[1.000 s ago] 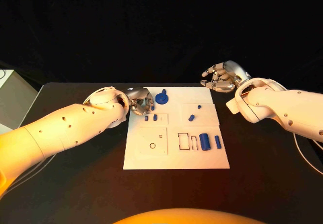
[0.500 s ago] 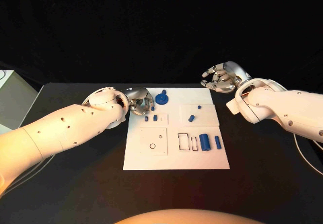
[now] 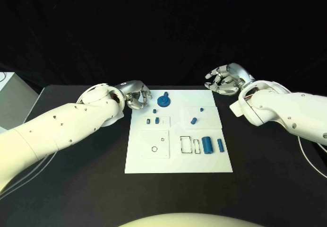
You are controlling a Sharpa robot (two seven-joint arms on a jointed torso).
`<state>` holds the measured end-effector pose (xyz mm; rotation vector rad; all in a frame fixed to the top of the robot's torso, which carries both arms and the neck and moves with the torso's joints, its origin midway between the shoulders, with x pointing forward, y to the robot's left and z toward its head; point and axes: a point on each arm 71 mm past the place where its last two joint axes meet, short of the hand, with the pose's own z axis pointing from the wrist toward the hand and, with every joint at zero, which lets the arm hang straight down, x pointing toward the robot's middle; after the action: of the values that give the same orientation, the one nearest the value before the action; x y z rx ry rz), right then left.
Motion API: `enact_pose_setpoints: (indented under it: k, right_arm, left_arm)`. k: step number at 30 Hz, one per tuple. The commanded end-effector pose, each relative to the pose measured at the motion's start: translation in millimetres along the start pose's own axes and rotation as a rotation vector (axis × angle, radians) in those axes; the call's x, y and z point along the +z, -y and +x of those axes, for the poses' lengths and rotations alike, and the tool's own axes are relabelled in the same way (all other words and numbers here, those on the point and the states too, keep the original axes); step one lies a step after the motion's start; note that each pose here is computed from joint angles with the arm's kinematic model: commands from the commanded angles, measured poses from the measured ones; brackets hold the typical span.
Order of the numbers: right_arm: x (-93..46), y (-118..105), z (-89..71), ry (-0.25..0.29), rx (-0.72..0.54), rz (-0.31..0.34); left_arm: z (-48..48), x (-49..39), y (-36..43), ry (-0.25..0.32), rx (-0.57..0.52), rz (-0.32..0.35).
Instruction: Assemble the parts on the task board
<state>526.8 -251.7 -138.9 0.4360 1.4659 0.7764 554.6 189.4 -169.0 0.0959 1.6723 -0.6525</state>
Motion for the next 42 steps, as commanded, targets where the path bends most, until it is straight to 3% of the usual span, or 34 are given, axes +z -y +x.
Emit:
enact_pose_setpoints:
  k: [1, 5, 7, 13, 17, 23, 29, 36, 42]
  right_arm:
    - [-1.1, -0.7, 1.1, -0.030, -0.045, -0.042]
    - [-3.0, 0.7, 1.7, -0.048, -0.079, -0.059]
    - [-5.6, 3.1, 2.8, -0.064, -0.116, -0.074]
    - [-13.2, 9.2, 9.0, -0.101, -0.216, -0.110]
    - [-18.9, 13.0, 14.9, -0.121, -0.294, -0.137]
    - [-26.9, 18.7, 26.2, -0.138, -0.421, -0.170]
    - [-30.0, 20.3, 34.1, -0.128, -0.513, -0.176]
    - [-27.9, 20.9, 44.6, -0.134, -0.599, -0.163]
    - [-24.6, 20.3, 55.4, -0.147, -0.663, -0.141]
  left_arm:
    - [-12.0, -5.1, -10.5, 0.100, -0.274, -0.031]
    - [-15.3, -13.0, -21.3, 0.119, -0.416, -0.066]
    - [-13.7, -20.9, -28.9, 0.123, -0.512, -0.087]
    - [-6.3, -39.5, -38.4, 0.120, -0.639, -0.102]
    - [0.0, -52.5, -40.3, 0.106, -0.724, -0.087]
    - [13.2, -73.6, -33.6, 0.053, -0.904, -0.010]
    - [17.8, -87.6, -23.7, 0.035, -1.017, 0.062]
    - [20.7, -97.9, -16.3, 0.032, -1.100, 0.096]
    - [21.2, -101.2, -11.5, 0.033, -1.130, 0.111]
